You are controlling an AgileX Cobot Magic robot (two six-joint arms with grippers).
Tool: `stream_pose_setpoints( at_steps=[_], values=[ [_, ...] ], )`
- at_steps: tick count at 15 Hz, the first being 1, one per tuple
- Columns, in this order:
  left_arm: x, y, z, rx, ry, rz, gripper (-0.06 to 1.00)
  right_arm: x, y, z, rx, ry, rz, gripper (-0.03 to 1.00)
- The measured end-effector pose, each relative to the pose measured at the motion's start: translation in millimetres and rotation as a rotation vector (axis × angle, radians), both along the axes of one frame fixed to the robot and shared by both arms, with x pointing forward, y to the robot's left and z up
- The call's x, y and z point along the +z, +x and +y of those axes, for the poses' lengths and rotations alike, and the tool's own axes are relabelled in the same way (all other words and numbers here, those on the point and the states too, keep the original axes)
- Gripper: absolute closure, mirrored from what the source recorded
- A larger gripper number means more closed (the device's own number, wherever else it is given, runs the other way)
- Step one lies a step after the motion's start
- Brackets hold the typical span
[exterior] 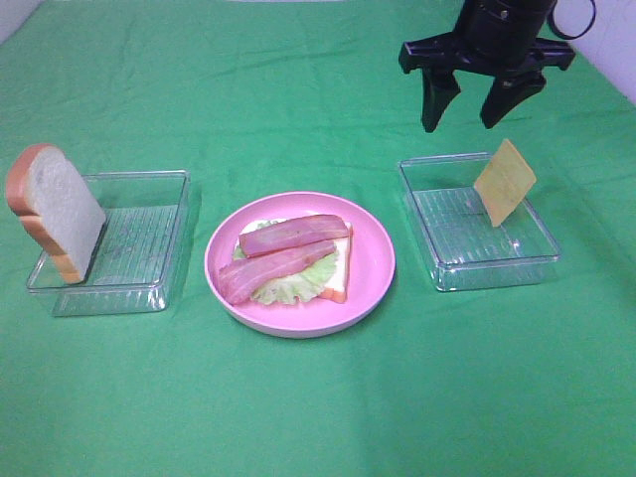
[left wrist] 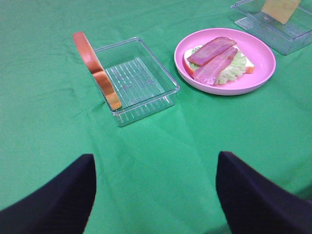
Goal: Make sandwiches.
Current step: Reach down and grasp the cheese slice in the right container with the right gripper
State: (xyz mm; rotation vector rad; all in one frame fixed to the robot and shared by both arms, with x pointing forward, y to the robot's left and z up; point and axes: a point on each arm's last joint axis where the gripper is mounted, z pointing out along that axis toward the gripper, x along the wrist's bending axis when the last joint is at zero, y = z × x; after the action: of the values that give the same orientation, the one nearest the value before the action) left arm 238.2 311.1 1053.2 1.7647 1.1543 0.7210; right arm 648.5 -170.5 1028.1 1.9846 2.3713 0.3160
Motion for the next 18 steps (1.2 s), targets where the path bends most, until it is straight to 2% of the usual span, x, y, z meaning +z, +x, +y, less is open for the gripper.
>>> stream_pose_setpoints(
  at_steps=[5,7,10,14,18],
  values=[
    [0,0,0,0.0,0.0,0.0,0.28,-1,15,-64,-0.123,-0.017,0.0,0.31],
    [0,0,0,0.0,0.0,0.0,0.28,-5,18,-83,-0.119,0.025,0.025,0.31],
    [0,0,0,0.0,0.0,0.0,0.28,-24,24,-87,-0.1,0.042,0.065,0.31],
    [0,0,0,0.0,0.0,0.0,0.28,-46,35,-88,-0.111,0.048,0.047,0.31],
    [0,0,0,0.0,0.0,0.0,0.28,-66,39,-90,-0.107,0.018,0.08,0.31]
  ],
)
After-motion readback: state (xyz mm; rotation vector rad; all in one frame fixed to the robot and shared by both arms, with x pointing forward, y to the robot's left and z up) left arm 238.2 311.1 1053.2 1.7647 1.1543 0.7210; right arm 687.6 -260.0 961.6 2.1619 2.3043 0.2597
